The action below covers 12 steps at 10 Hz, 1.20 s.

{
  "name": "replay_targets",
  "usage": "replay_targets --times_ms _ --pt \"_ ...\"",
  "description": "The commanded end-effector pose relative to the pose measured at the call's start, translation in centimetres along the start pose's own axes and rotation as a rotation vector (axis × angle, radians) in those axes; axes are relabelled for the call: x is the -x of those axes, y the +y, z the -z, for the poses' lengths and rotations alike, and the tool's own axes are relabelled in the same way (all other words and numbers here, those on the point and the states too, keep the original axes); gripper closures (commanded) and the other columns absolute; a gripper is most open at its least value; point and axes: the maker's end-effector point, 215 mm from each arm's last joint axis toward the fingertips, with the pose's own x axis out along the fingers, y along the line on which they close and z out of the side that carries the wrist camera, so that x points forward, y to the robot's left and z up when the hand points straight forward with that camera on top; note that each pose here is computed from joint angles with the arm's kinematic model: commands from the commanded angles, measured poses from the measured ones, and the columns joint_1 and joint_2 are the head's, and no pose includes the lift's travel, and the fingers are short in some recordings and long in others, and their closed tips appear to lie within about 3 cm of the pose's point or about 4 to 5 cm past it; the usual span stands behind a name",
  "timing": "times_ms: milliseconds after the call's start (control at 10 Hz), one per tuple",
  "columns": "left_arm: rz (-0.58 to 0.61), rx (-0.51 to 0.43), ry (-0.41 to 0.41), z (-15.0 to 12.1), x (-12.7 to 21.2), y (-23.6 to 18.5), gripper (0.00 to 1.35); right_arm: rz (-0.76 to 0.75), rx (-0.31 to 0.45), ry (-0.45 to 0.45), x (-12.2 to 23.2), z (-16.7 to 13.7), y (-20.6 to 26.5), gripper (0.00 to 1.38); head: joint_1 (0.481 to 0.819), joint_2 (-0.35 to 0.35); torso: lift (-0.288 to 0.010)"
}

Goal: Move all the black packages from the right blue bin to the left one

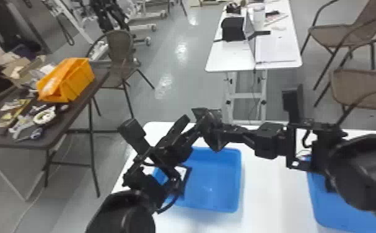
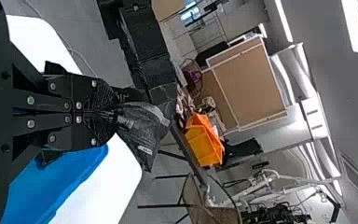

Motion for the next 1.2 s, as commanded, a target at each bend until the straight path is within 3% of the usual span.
replay_targets --times_ms 0,100,200,300,400,500,800,900,1100 --pt "0.028 0.049 0.032 0.8 -0.2 -0.8 0.43 0.002 0.013 -0.008 -0.5 -0.4 -0.2 1.25 0.695 0.291 0.000" --pt "0.053 0.097 0.044 1.2 -0.3 -1.5 0.52 0.006 0.028 -0.011 -0.7 -0.8 -0.3 1.25 0.695 0.286 0.000" --pt "0.070 0.125 0.052 1.3 -0.5 -2.1 0.51 0.008 0.037 -0.016 -0.8 -1.1 -0.4 1.25 0.695 0.279 0.000" --pt "0.073 0.133 0.094 2.0 -0.6 -2.1 1.03 0.009 0.035 -0.016 -0.8 -1.1 -0.5 1.25 0.695 0.273 0.000" --pt "0.072 0.146 0.063 1.4 -0.5 -2.2 1.17 0.014 0.032 -0.012 -0.7 -0.8 -0.8 1.25 0.695 0.269 0.000" --pt "0.063 0.198 0.042 1.4 -0.3 -2.2 1.22 0.017 0.029 -0.016 -0.9 -0.8 -1.0 1.25 0.695 0.265 0.000" --pt "0.034 0.190 -0.001 0.6 0.3 -1.0 1.22 0.027 0.020 -0.018 -0.9 -0.5 -1.7 1.25 0.695 0.271 0.000" --pt "0.028 0.187 -0.012 0.4 0.4 -0.8 1.22 0.031 0.023 -0.029 -0.9 -0.6 -1.9 1.17 0.695 0.275 0.000" --pt "0.006 0.171 -0.032 -0.1 0.8 0.1 1.22 0.068 0.011 -0.088 1.0 -1.5 -3.8 0.04 0.695 0.276 0.000"
